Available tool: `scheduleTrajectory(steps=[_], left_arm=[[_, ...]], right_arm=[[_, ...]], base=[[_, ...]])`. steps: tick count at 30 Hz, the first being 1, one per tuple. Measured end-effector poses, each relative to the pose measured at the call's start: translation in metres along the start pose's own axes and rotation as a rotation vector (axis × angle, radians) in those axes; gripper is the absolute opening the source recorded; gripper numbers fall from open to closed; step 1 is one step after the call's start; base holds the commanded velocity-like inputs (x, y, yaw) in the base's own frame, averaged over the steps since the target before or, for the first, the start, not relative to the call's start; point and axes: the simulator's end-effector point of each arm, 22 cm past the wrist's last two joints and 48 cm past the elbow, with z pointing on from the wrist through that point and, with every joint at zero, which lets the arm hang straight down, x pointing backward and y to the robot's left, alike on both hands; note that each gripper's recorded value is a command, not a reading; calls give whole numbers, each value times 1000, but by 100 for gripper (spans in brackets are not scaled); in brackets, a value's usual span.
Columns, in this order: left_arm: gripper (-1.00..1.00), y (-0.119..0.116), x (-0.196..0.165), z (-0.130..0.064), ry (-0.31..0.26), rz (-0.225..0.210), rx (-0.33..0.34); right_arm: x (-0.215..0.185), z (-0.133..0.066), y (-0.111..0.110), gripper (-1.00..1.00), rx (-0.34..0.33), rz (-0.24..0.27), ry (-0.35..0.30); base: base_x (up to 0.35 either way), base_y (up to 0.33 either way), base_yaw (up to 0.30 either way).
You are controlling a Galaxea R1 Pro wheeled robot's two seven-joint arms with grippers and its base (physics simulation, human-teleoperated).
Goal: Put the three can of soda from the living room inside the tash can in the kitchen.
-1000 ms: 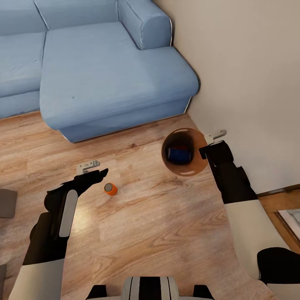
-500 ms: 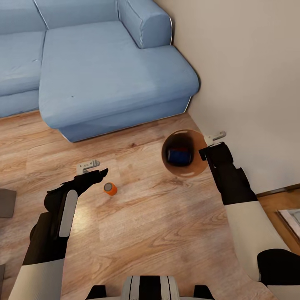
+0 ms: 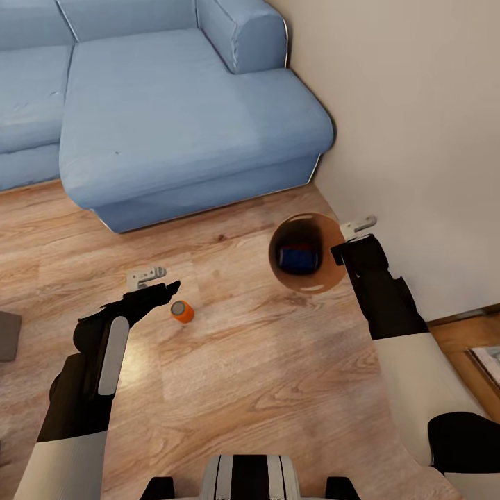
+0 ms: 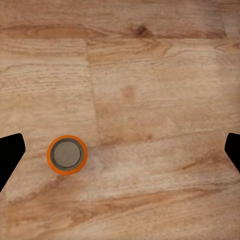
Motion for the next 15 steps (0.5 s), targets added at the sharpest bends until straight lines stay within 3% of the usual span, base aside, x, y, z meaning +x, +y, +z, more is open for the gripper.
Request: scheduleTrajectory(steps=[5,15], left_arm=[[100,1,3,3,-1,0,0],[100,3,7,7,-6,1,0]], right_arm=[[-45,-11,-7,-100,12,20,-70],[-109,-42,6,-100,60,4,-165]], base=[[0,0,0],[0,0,0]])
